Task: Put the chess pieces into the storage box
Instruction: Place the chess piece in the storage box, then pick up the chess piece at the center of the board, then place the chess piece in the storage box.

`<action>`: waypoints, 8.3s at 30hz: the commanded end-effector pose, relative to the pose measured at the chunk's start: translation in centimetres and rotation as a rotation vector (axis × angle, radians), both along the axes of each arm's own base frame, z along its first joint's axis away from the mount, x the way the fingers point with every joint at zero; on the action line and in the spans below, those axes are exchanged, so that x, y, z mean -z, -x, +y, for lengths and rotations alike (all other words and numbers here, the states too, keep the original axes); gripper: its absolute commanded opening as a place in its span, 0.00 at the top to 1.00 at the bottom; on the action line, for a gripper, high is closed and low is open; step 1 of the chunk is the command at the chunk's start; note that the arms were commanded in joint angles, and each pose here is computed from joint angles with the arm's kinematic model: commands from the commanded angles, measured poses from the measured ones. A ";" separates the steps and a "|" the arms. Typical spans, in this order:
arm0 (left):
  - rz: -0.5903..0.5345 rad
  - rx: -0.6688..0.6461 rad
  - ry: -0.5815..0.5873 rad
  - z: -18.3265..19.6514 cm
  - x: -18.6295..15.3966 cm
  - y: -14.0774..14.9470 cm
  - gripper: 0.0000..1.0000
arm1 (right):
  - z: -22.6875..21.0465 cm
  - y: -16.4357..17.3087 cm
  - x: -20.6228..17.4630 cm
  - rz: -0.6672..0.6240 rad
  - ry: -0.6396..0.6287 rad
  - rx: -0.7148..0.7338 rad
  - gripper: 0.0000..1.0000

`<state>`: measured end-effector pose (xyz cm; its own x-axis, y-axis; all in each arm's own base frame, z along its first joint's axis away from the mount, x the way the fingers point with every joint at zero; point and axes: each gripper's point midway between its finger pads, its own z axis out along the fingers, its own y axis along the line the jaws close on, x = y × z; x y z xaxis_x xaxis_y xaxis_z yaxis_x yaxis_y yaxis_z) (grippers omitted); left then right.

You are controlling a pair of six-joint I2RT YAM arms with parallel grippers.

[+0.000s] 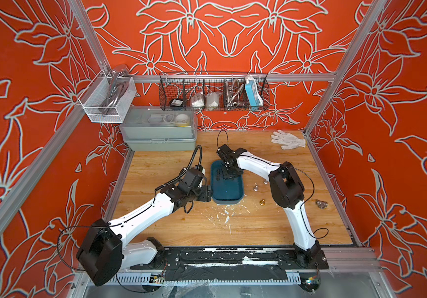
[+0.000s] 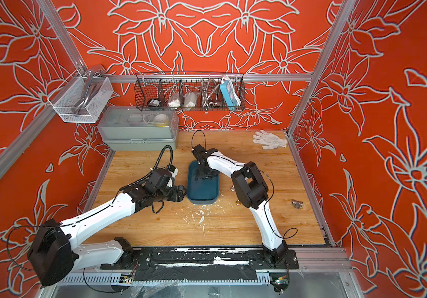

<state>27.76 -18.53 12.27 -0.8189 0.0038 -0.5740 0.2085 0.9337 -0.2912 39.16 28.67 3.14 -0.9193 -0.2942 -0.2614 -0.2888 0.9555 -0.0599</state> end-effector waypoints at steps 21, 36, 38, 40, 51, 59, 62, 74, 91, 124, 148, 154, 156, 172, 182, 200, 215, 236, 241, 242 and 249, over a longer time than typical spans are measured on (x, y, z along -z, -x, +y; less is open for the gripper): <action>-0.034 -0.032 0.001 0.4 -2.2 -1.0 0.26 | -0.3 0.3 -4.4 -0.056 -0.016 -0.021 0.57; 0.056 -0.325 -0.024 7.7 -5.2 -9.7 0.31 | -0.8 3.8 -15.5 -0.289 -0.245 -0.105 0.46; 0.101 -0.354 -0.054 8.8 -4.0 -10.6 0.32 | -1.3 4.7 -16.3 -0.333 -0.279 -0.130 0.44; 0.146 -0.361 -0.084 9.4 -2.8 -11.4 0.34 | -1.5 5.5 -16.8 -0.384 -0.327 -0.163 0.42; 0.313 -0.357 -0.199 10.0 3.1 -13.8 0.44 | 1.3 10.6 -13.7 -0.418 -0.613 -0.374 0.36; 0.351 -0.362 -0.295 10.9 5.8 -15.0 0.51 | 2.2 11.6 -11.9 -0.429 -0.592 -0.438 0.36; 0.353 -0.359 -0.314 11.1 6.4 -15.3 0.57 | 2.0 11.7 -12.0 -0.450 -0.586 -0.448 0.36; 0.397 -0.343 -0.319 10.9 8.4 -15.4 0.73 | 0.8 10.8 -10.5 -0.450 -0.486 -0.410 0.35; 0.395 -0.338 -0.334 11.1 8.9 -15.4 0.84 | 0.7 10.3 -9.3 -0.417 -0.446 -0.385 0.35; 0.382 -0.342 -0.342 11.4 8.6 -15.2 0.90 | 0.7 10.0 -8.3 -0.398 -0.417 -0.371 0.35; 0.074 -0.071 -0.179 -1.9 -3.4 -8.6 0.90 | -6.4 9.8 -14.8 -0.837 -0.443 -0.161 0.31; 0.065 -0.018 -0.165 -5.2 -1.2 -9.0 0.90 | -6.4 9.7 -14.4 -0.825 -0.433 -0.161 0.31; 0.067 -0.012 -0.163 -5.8 -0.3 -9.1 0.90 | -6.4 9.6 -14.2 -0.823 -0.425 -0.159 0.31; 0.066 0.003 -0.194 -7.6 4.3 -10.0 0.90 | -6.1 9.3 -13.5 -0.799 -0.416 -0.158 0.31; 0.110 -0.009 -0.273 -7.2 6.6 -10.3 0.89 | -6.1 9.3 -13.4 -0.793 -0.412 -0.157 0.31; 0.132 -0.018 -0.338 -6.9 8.0 -11.0 0.88 | -6.2 9.5 -13.5 -0.802 -0.422 -0.158 0.31; 0.137 -0.017 -0.336 -7.1 8.7 -11.2 0.85 | -6.4 9.9 -14.2 -0.837 -0.455 -0.162 0.31; 0.057 -0.011 -0.260 -7.6 2.9 -10.8 0.60 | -7.5 9.6 -14.7 -0.847 -0.414 -0.118 0.31; 0.008 0.006 -0.166 -8.2 -1.2 -10.2 0.60 | -8.1 9.7 -15.6 -0.852 -0.407 -0.094 0.30; -0.005 0.013 -0.143 -8.3 -2.2 -10.0 0.60 | -8.3 9.6 -15.9 -0.844 -0.404 -0.086 0.30; -0.192 0.127 0.080 -8.3 -9.4 -6.3 0.52 | -11.2 8.1 -15.6 -0.494 -0.439 0.098 0.29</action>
